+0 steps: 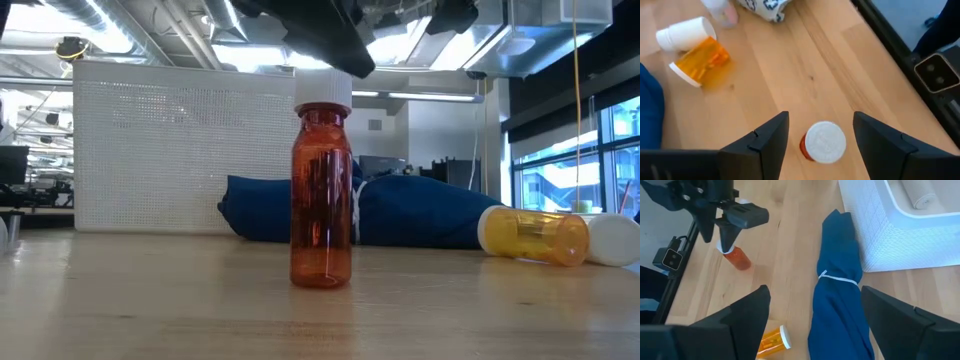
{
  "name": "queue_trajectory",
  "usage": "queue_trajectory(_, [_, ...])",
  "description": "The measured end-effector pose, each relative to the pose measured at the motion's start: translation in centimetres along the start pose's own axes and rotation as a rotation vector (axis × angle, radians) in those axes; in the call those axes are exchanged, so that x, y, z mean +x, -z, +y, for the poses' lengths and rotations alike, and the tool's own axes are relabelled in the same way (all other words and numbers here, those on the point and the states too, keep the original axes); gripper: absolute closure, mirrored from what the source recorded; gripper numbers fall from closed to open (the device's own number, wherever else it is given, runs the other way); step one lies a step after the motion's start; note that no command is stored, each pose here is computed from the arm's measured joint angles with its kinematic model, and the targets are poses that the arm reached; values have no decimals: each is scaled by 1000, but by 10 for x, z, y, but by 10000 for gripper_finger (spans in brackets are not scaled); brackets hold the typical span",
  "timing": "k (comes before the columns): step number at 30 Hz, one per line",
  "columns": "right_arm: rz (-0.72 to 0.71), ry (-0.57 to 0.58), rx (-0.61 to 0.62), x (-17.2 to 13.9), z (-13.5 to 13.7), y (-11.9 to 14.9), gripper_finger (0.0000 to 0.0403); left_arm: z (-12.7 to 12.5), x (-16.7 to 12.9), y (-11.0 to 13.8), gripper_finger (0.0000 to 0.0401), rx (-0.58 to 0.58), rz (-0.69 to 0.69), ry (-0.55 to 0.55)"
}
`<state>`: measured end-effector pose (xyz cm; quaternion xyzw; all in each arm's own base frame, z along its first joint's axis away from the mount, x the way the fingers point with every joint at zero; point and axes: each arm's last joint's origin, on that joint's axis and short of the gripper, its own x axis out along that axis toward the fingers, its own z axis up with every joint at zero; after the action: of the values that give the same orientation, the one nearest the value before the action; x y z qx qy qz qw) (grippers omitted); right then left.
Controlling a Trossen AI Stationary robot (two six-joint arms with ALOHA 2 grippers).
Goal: Pick & place medical supplies in basket/bin
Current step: Put the red pill bottle into the white container
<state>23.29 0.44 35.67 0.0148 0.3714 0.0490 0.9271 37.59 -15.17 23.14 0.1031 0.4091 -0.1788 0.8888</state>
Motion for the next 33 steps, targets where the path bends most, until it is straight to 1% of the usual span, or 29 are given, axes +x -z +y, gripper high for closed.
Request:
queue_trajectory(9, [1,0,0,0,0,0,94,0,1,6,187,0,58,3])
queue_trajectory(18, [1,0,0,0,0,0,94,0,1,6,187,0,58,4])
queue_trajectory(22, [0,0,-1,0,0,0,94,-2,1,6,187,1,56,31])
queue_trajectory(29, [0,0,-1,0,0,0,94,-1,1,5,187,1,50,22])
queue_trajectory(33, [0,0,-1,0,0,0,94,-2,11,9,187,0,67,34])
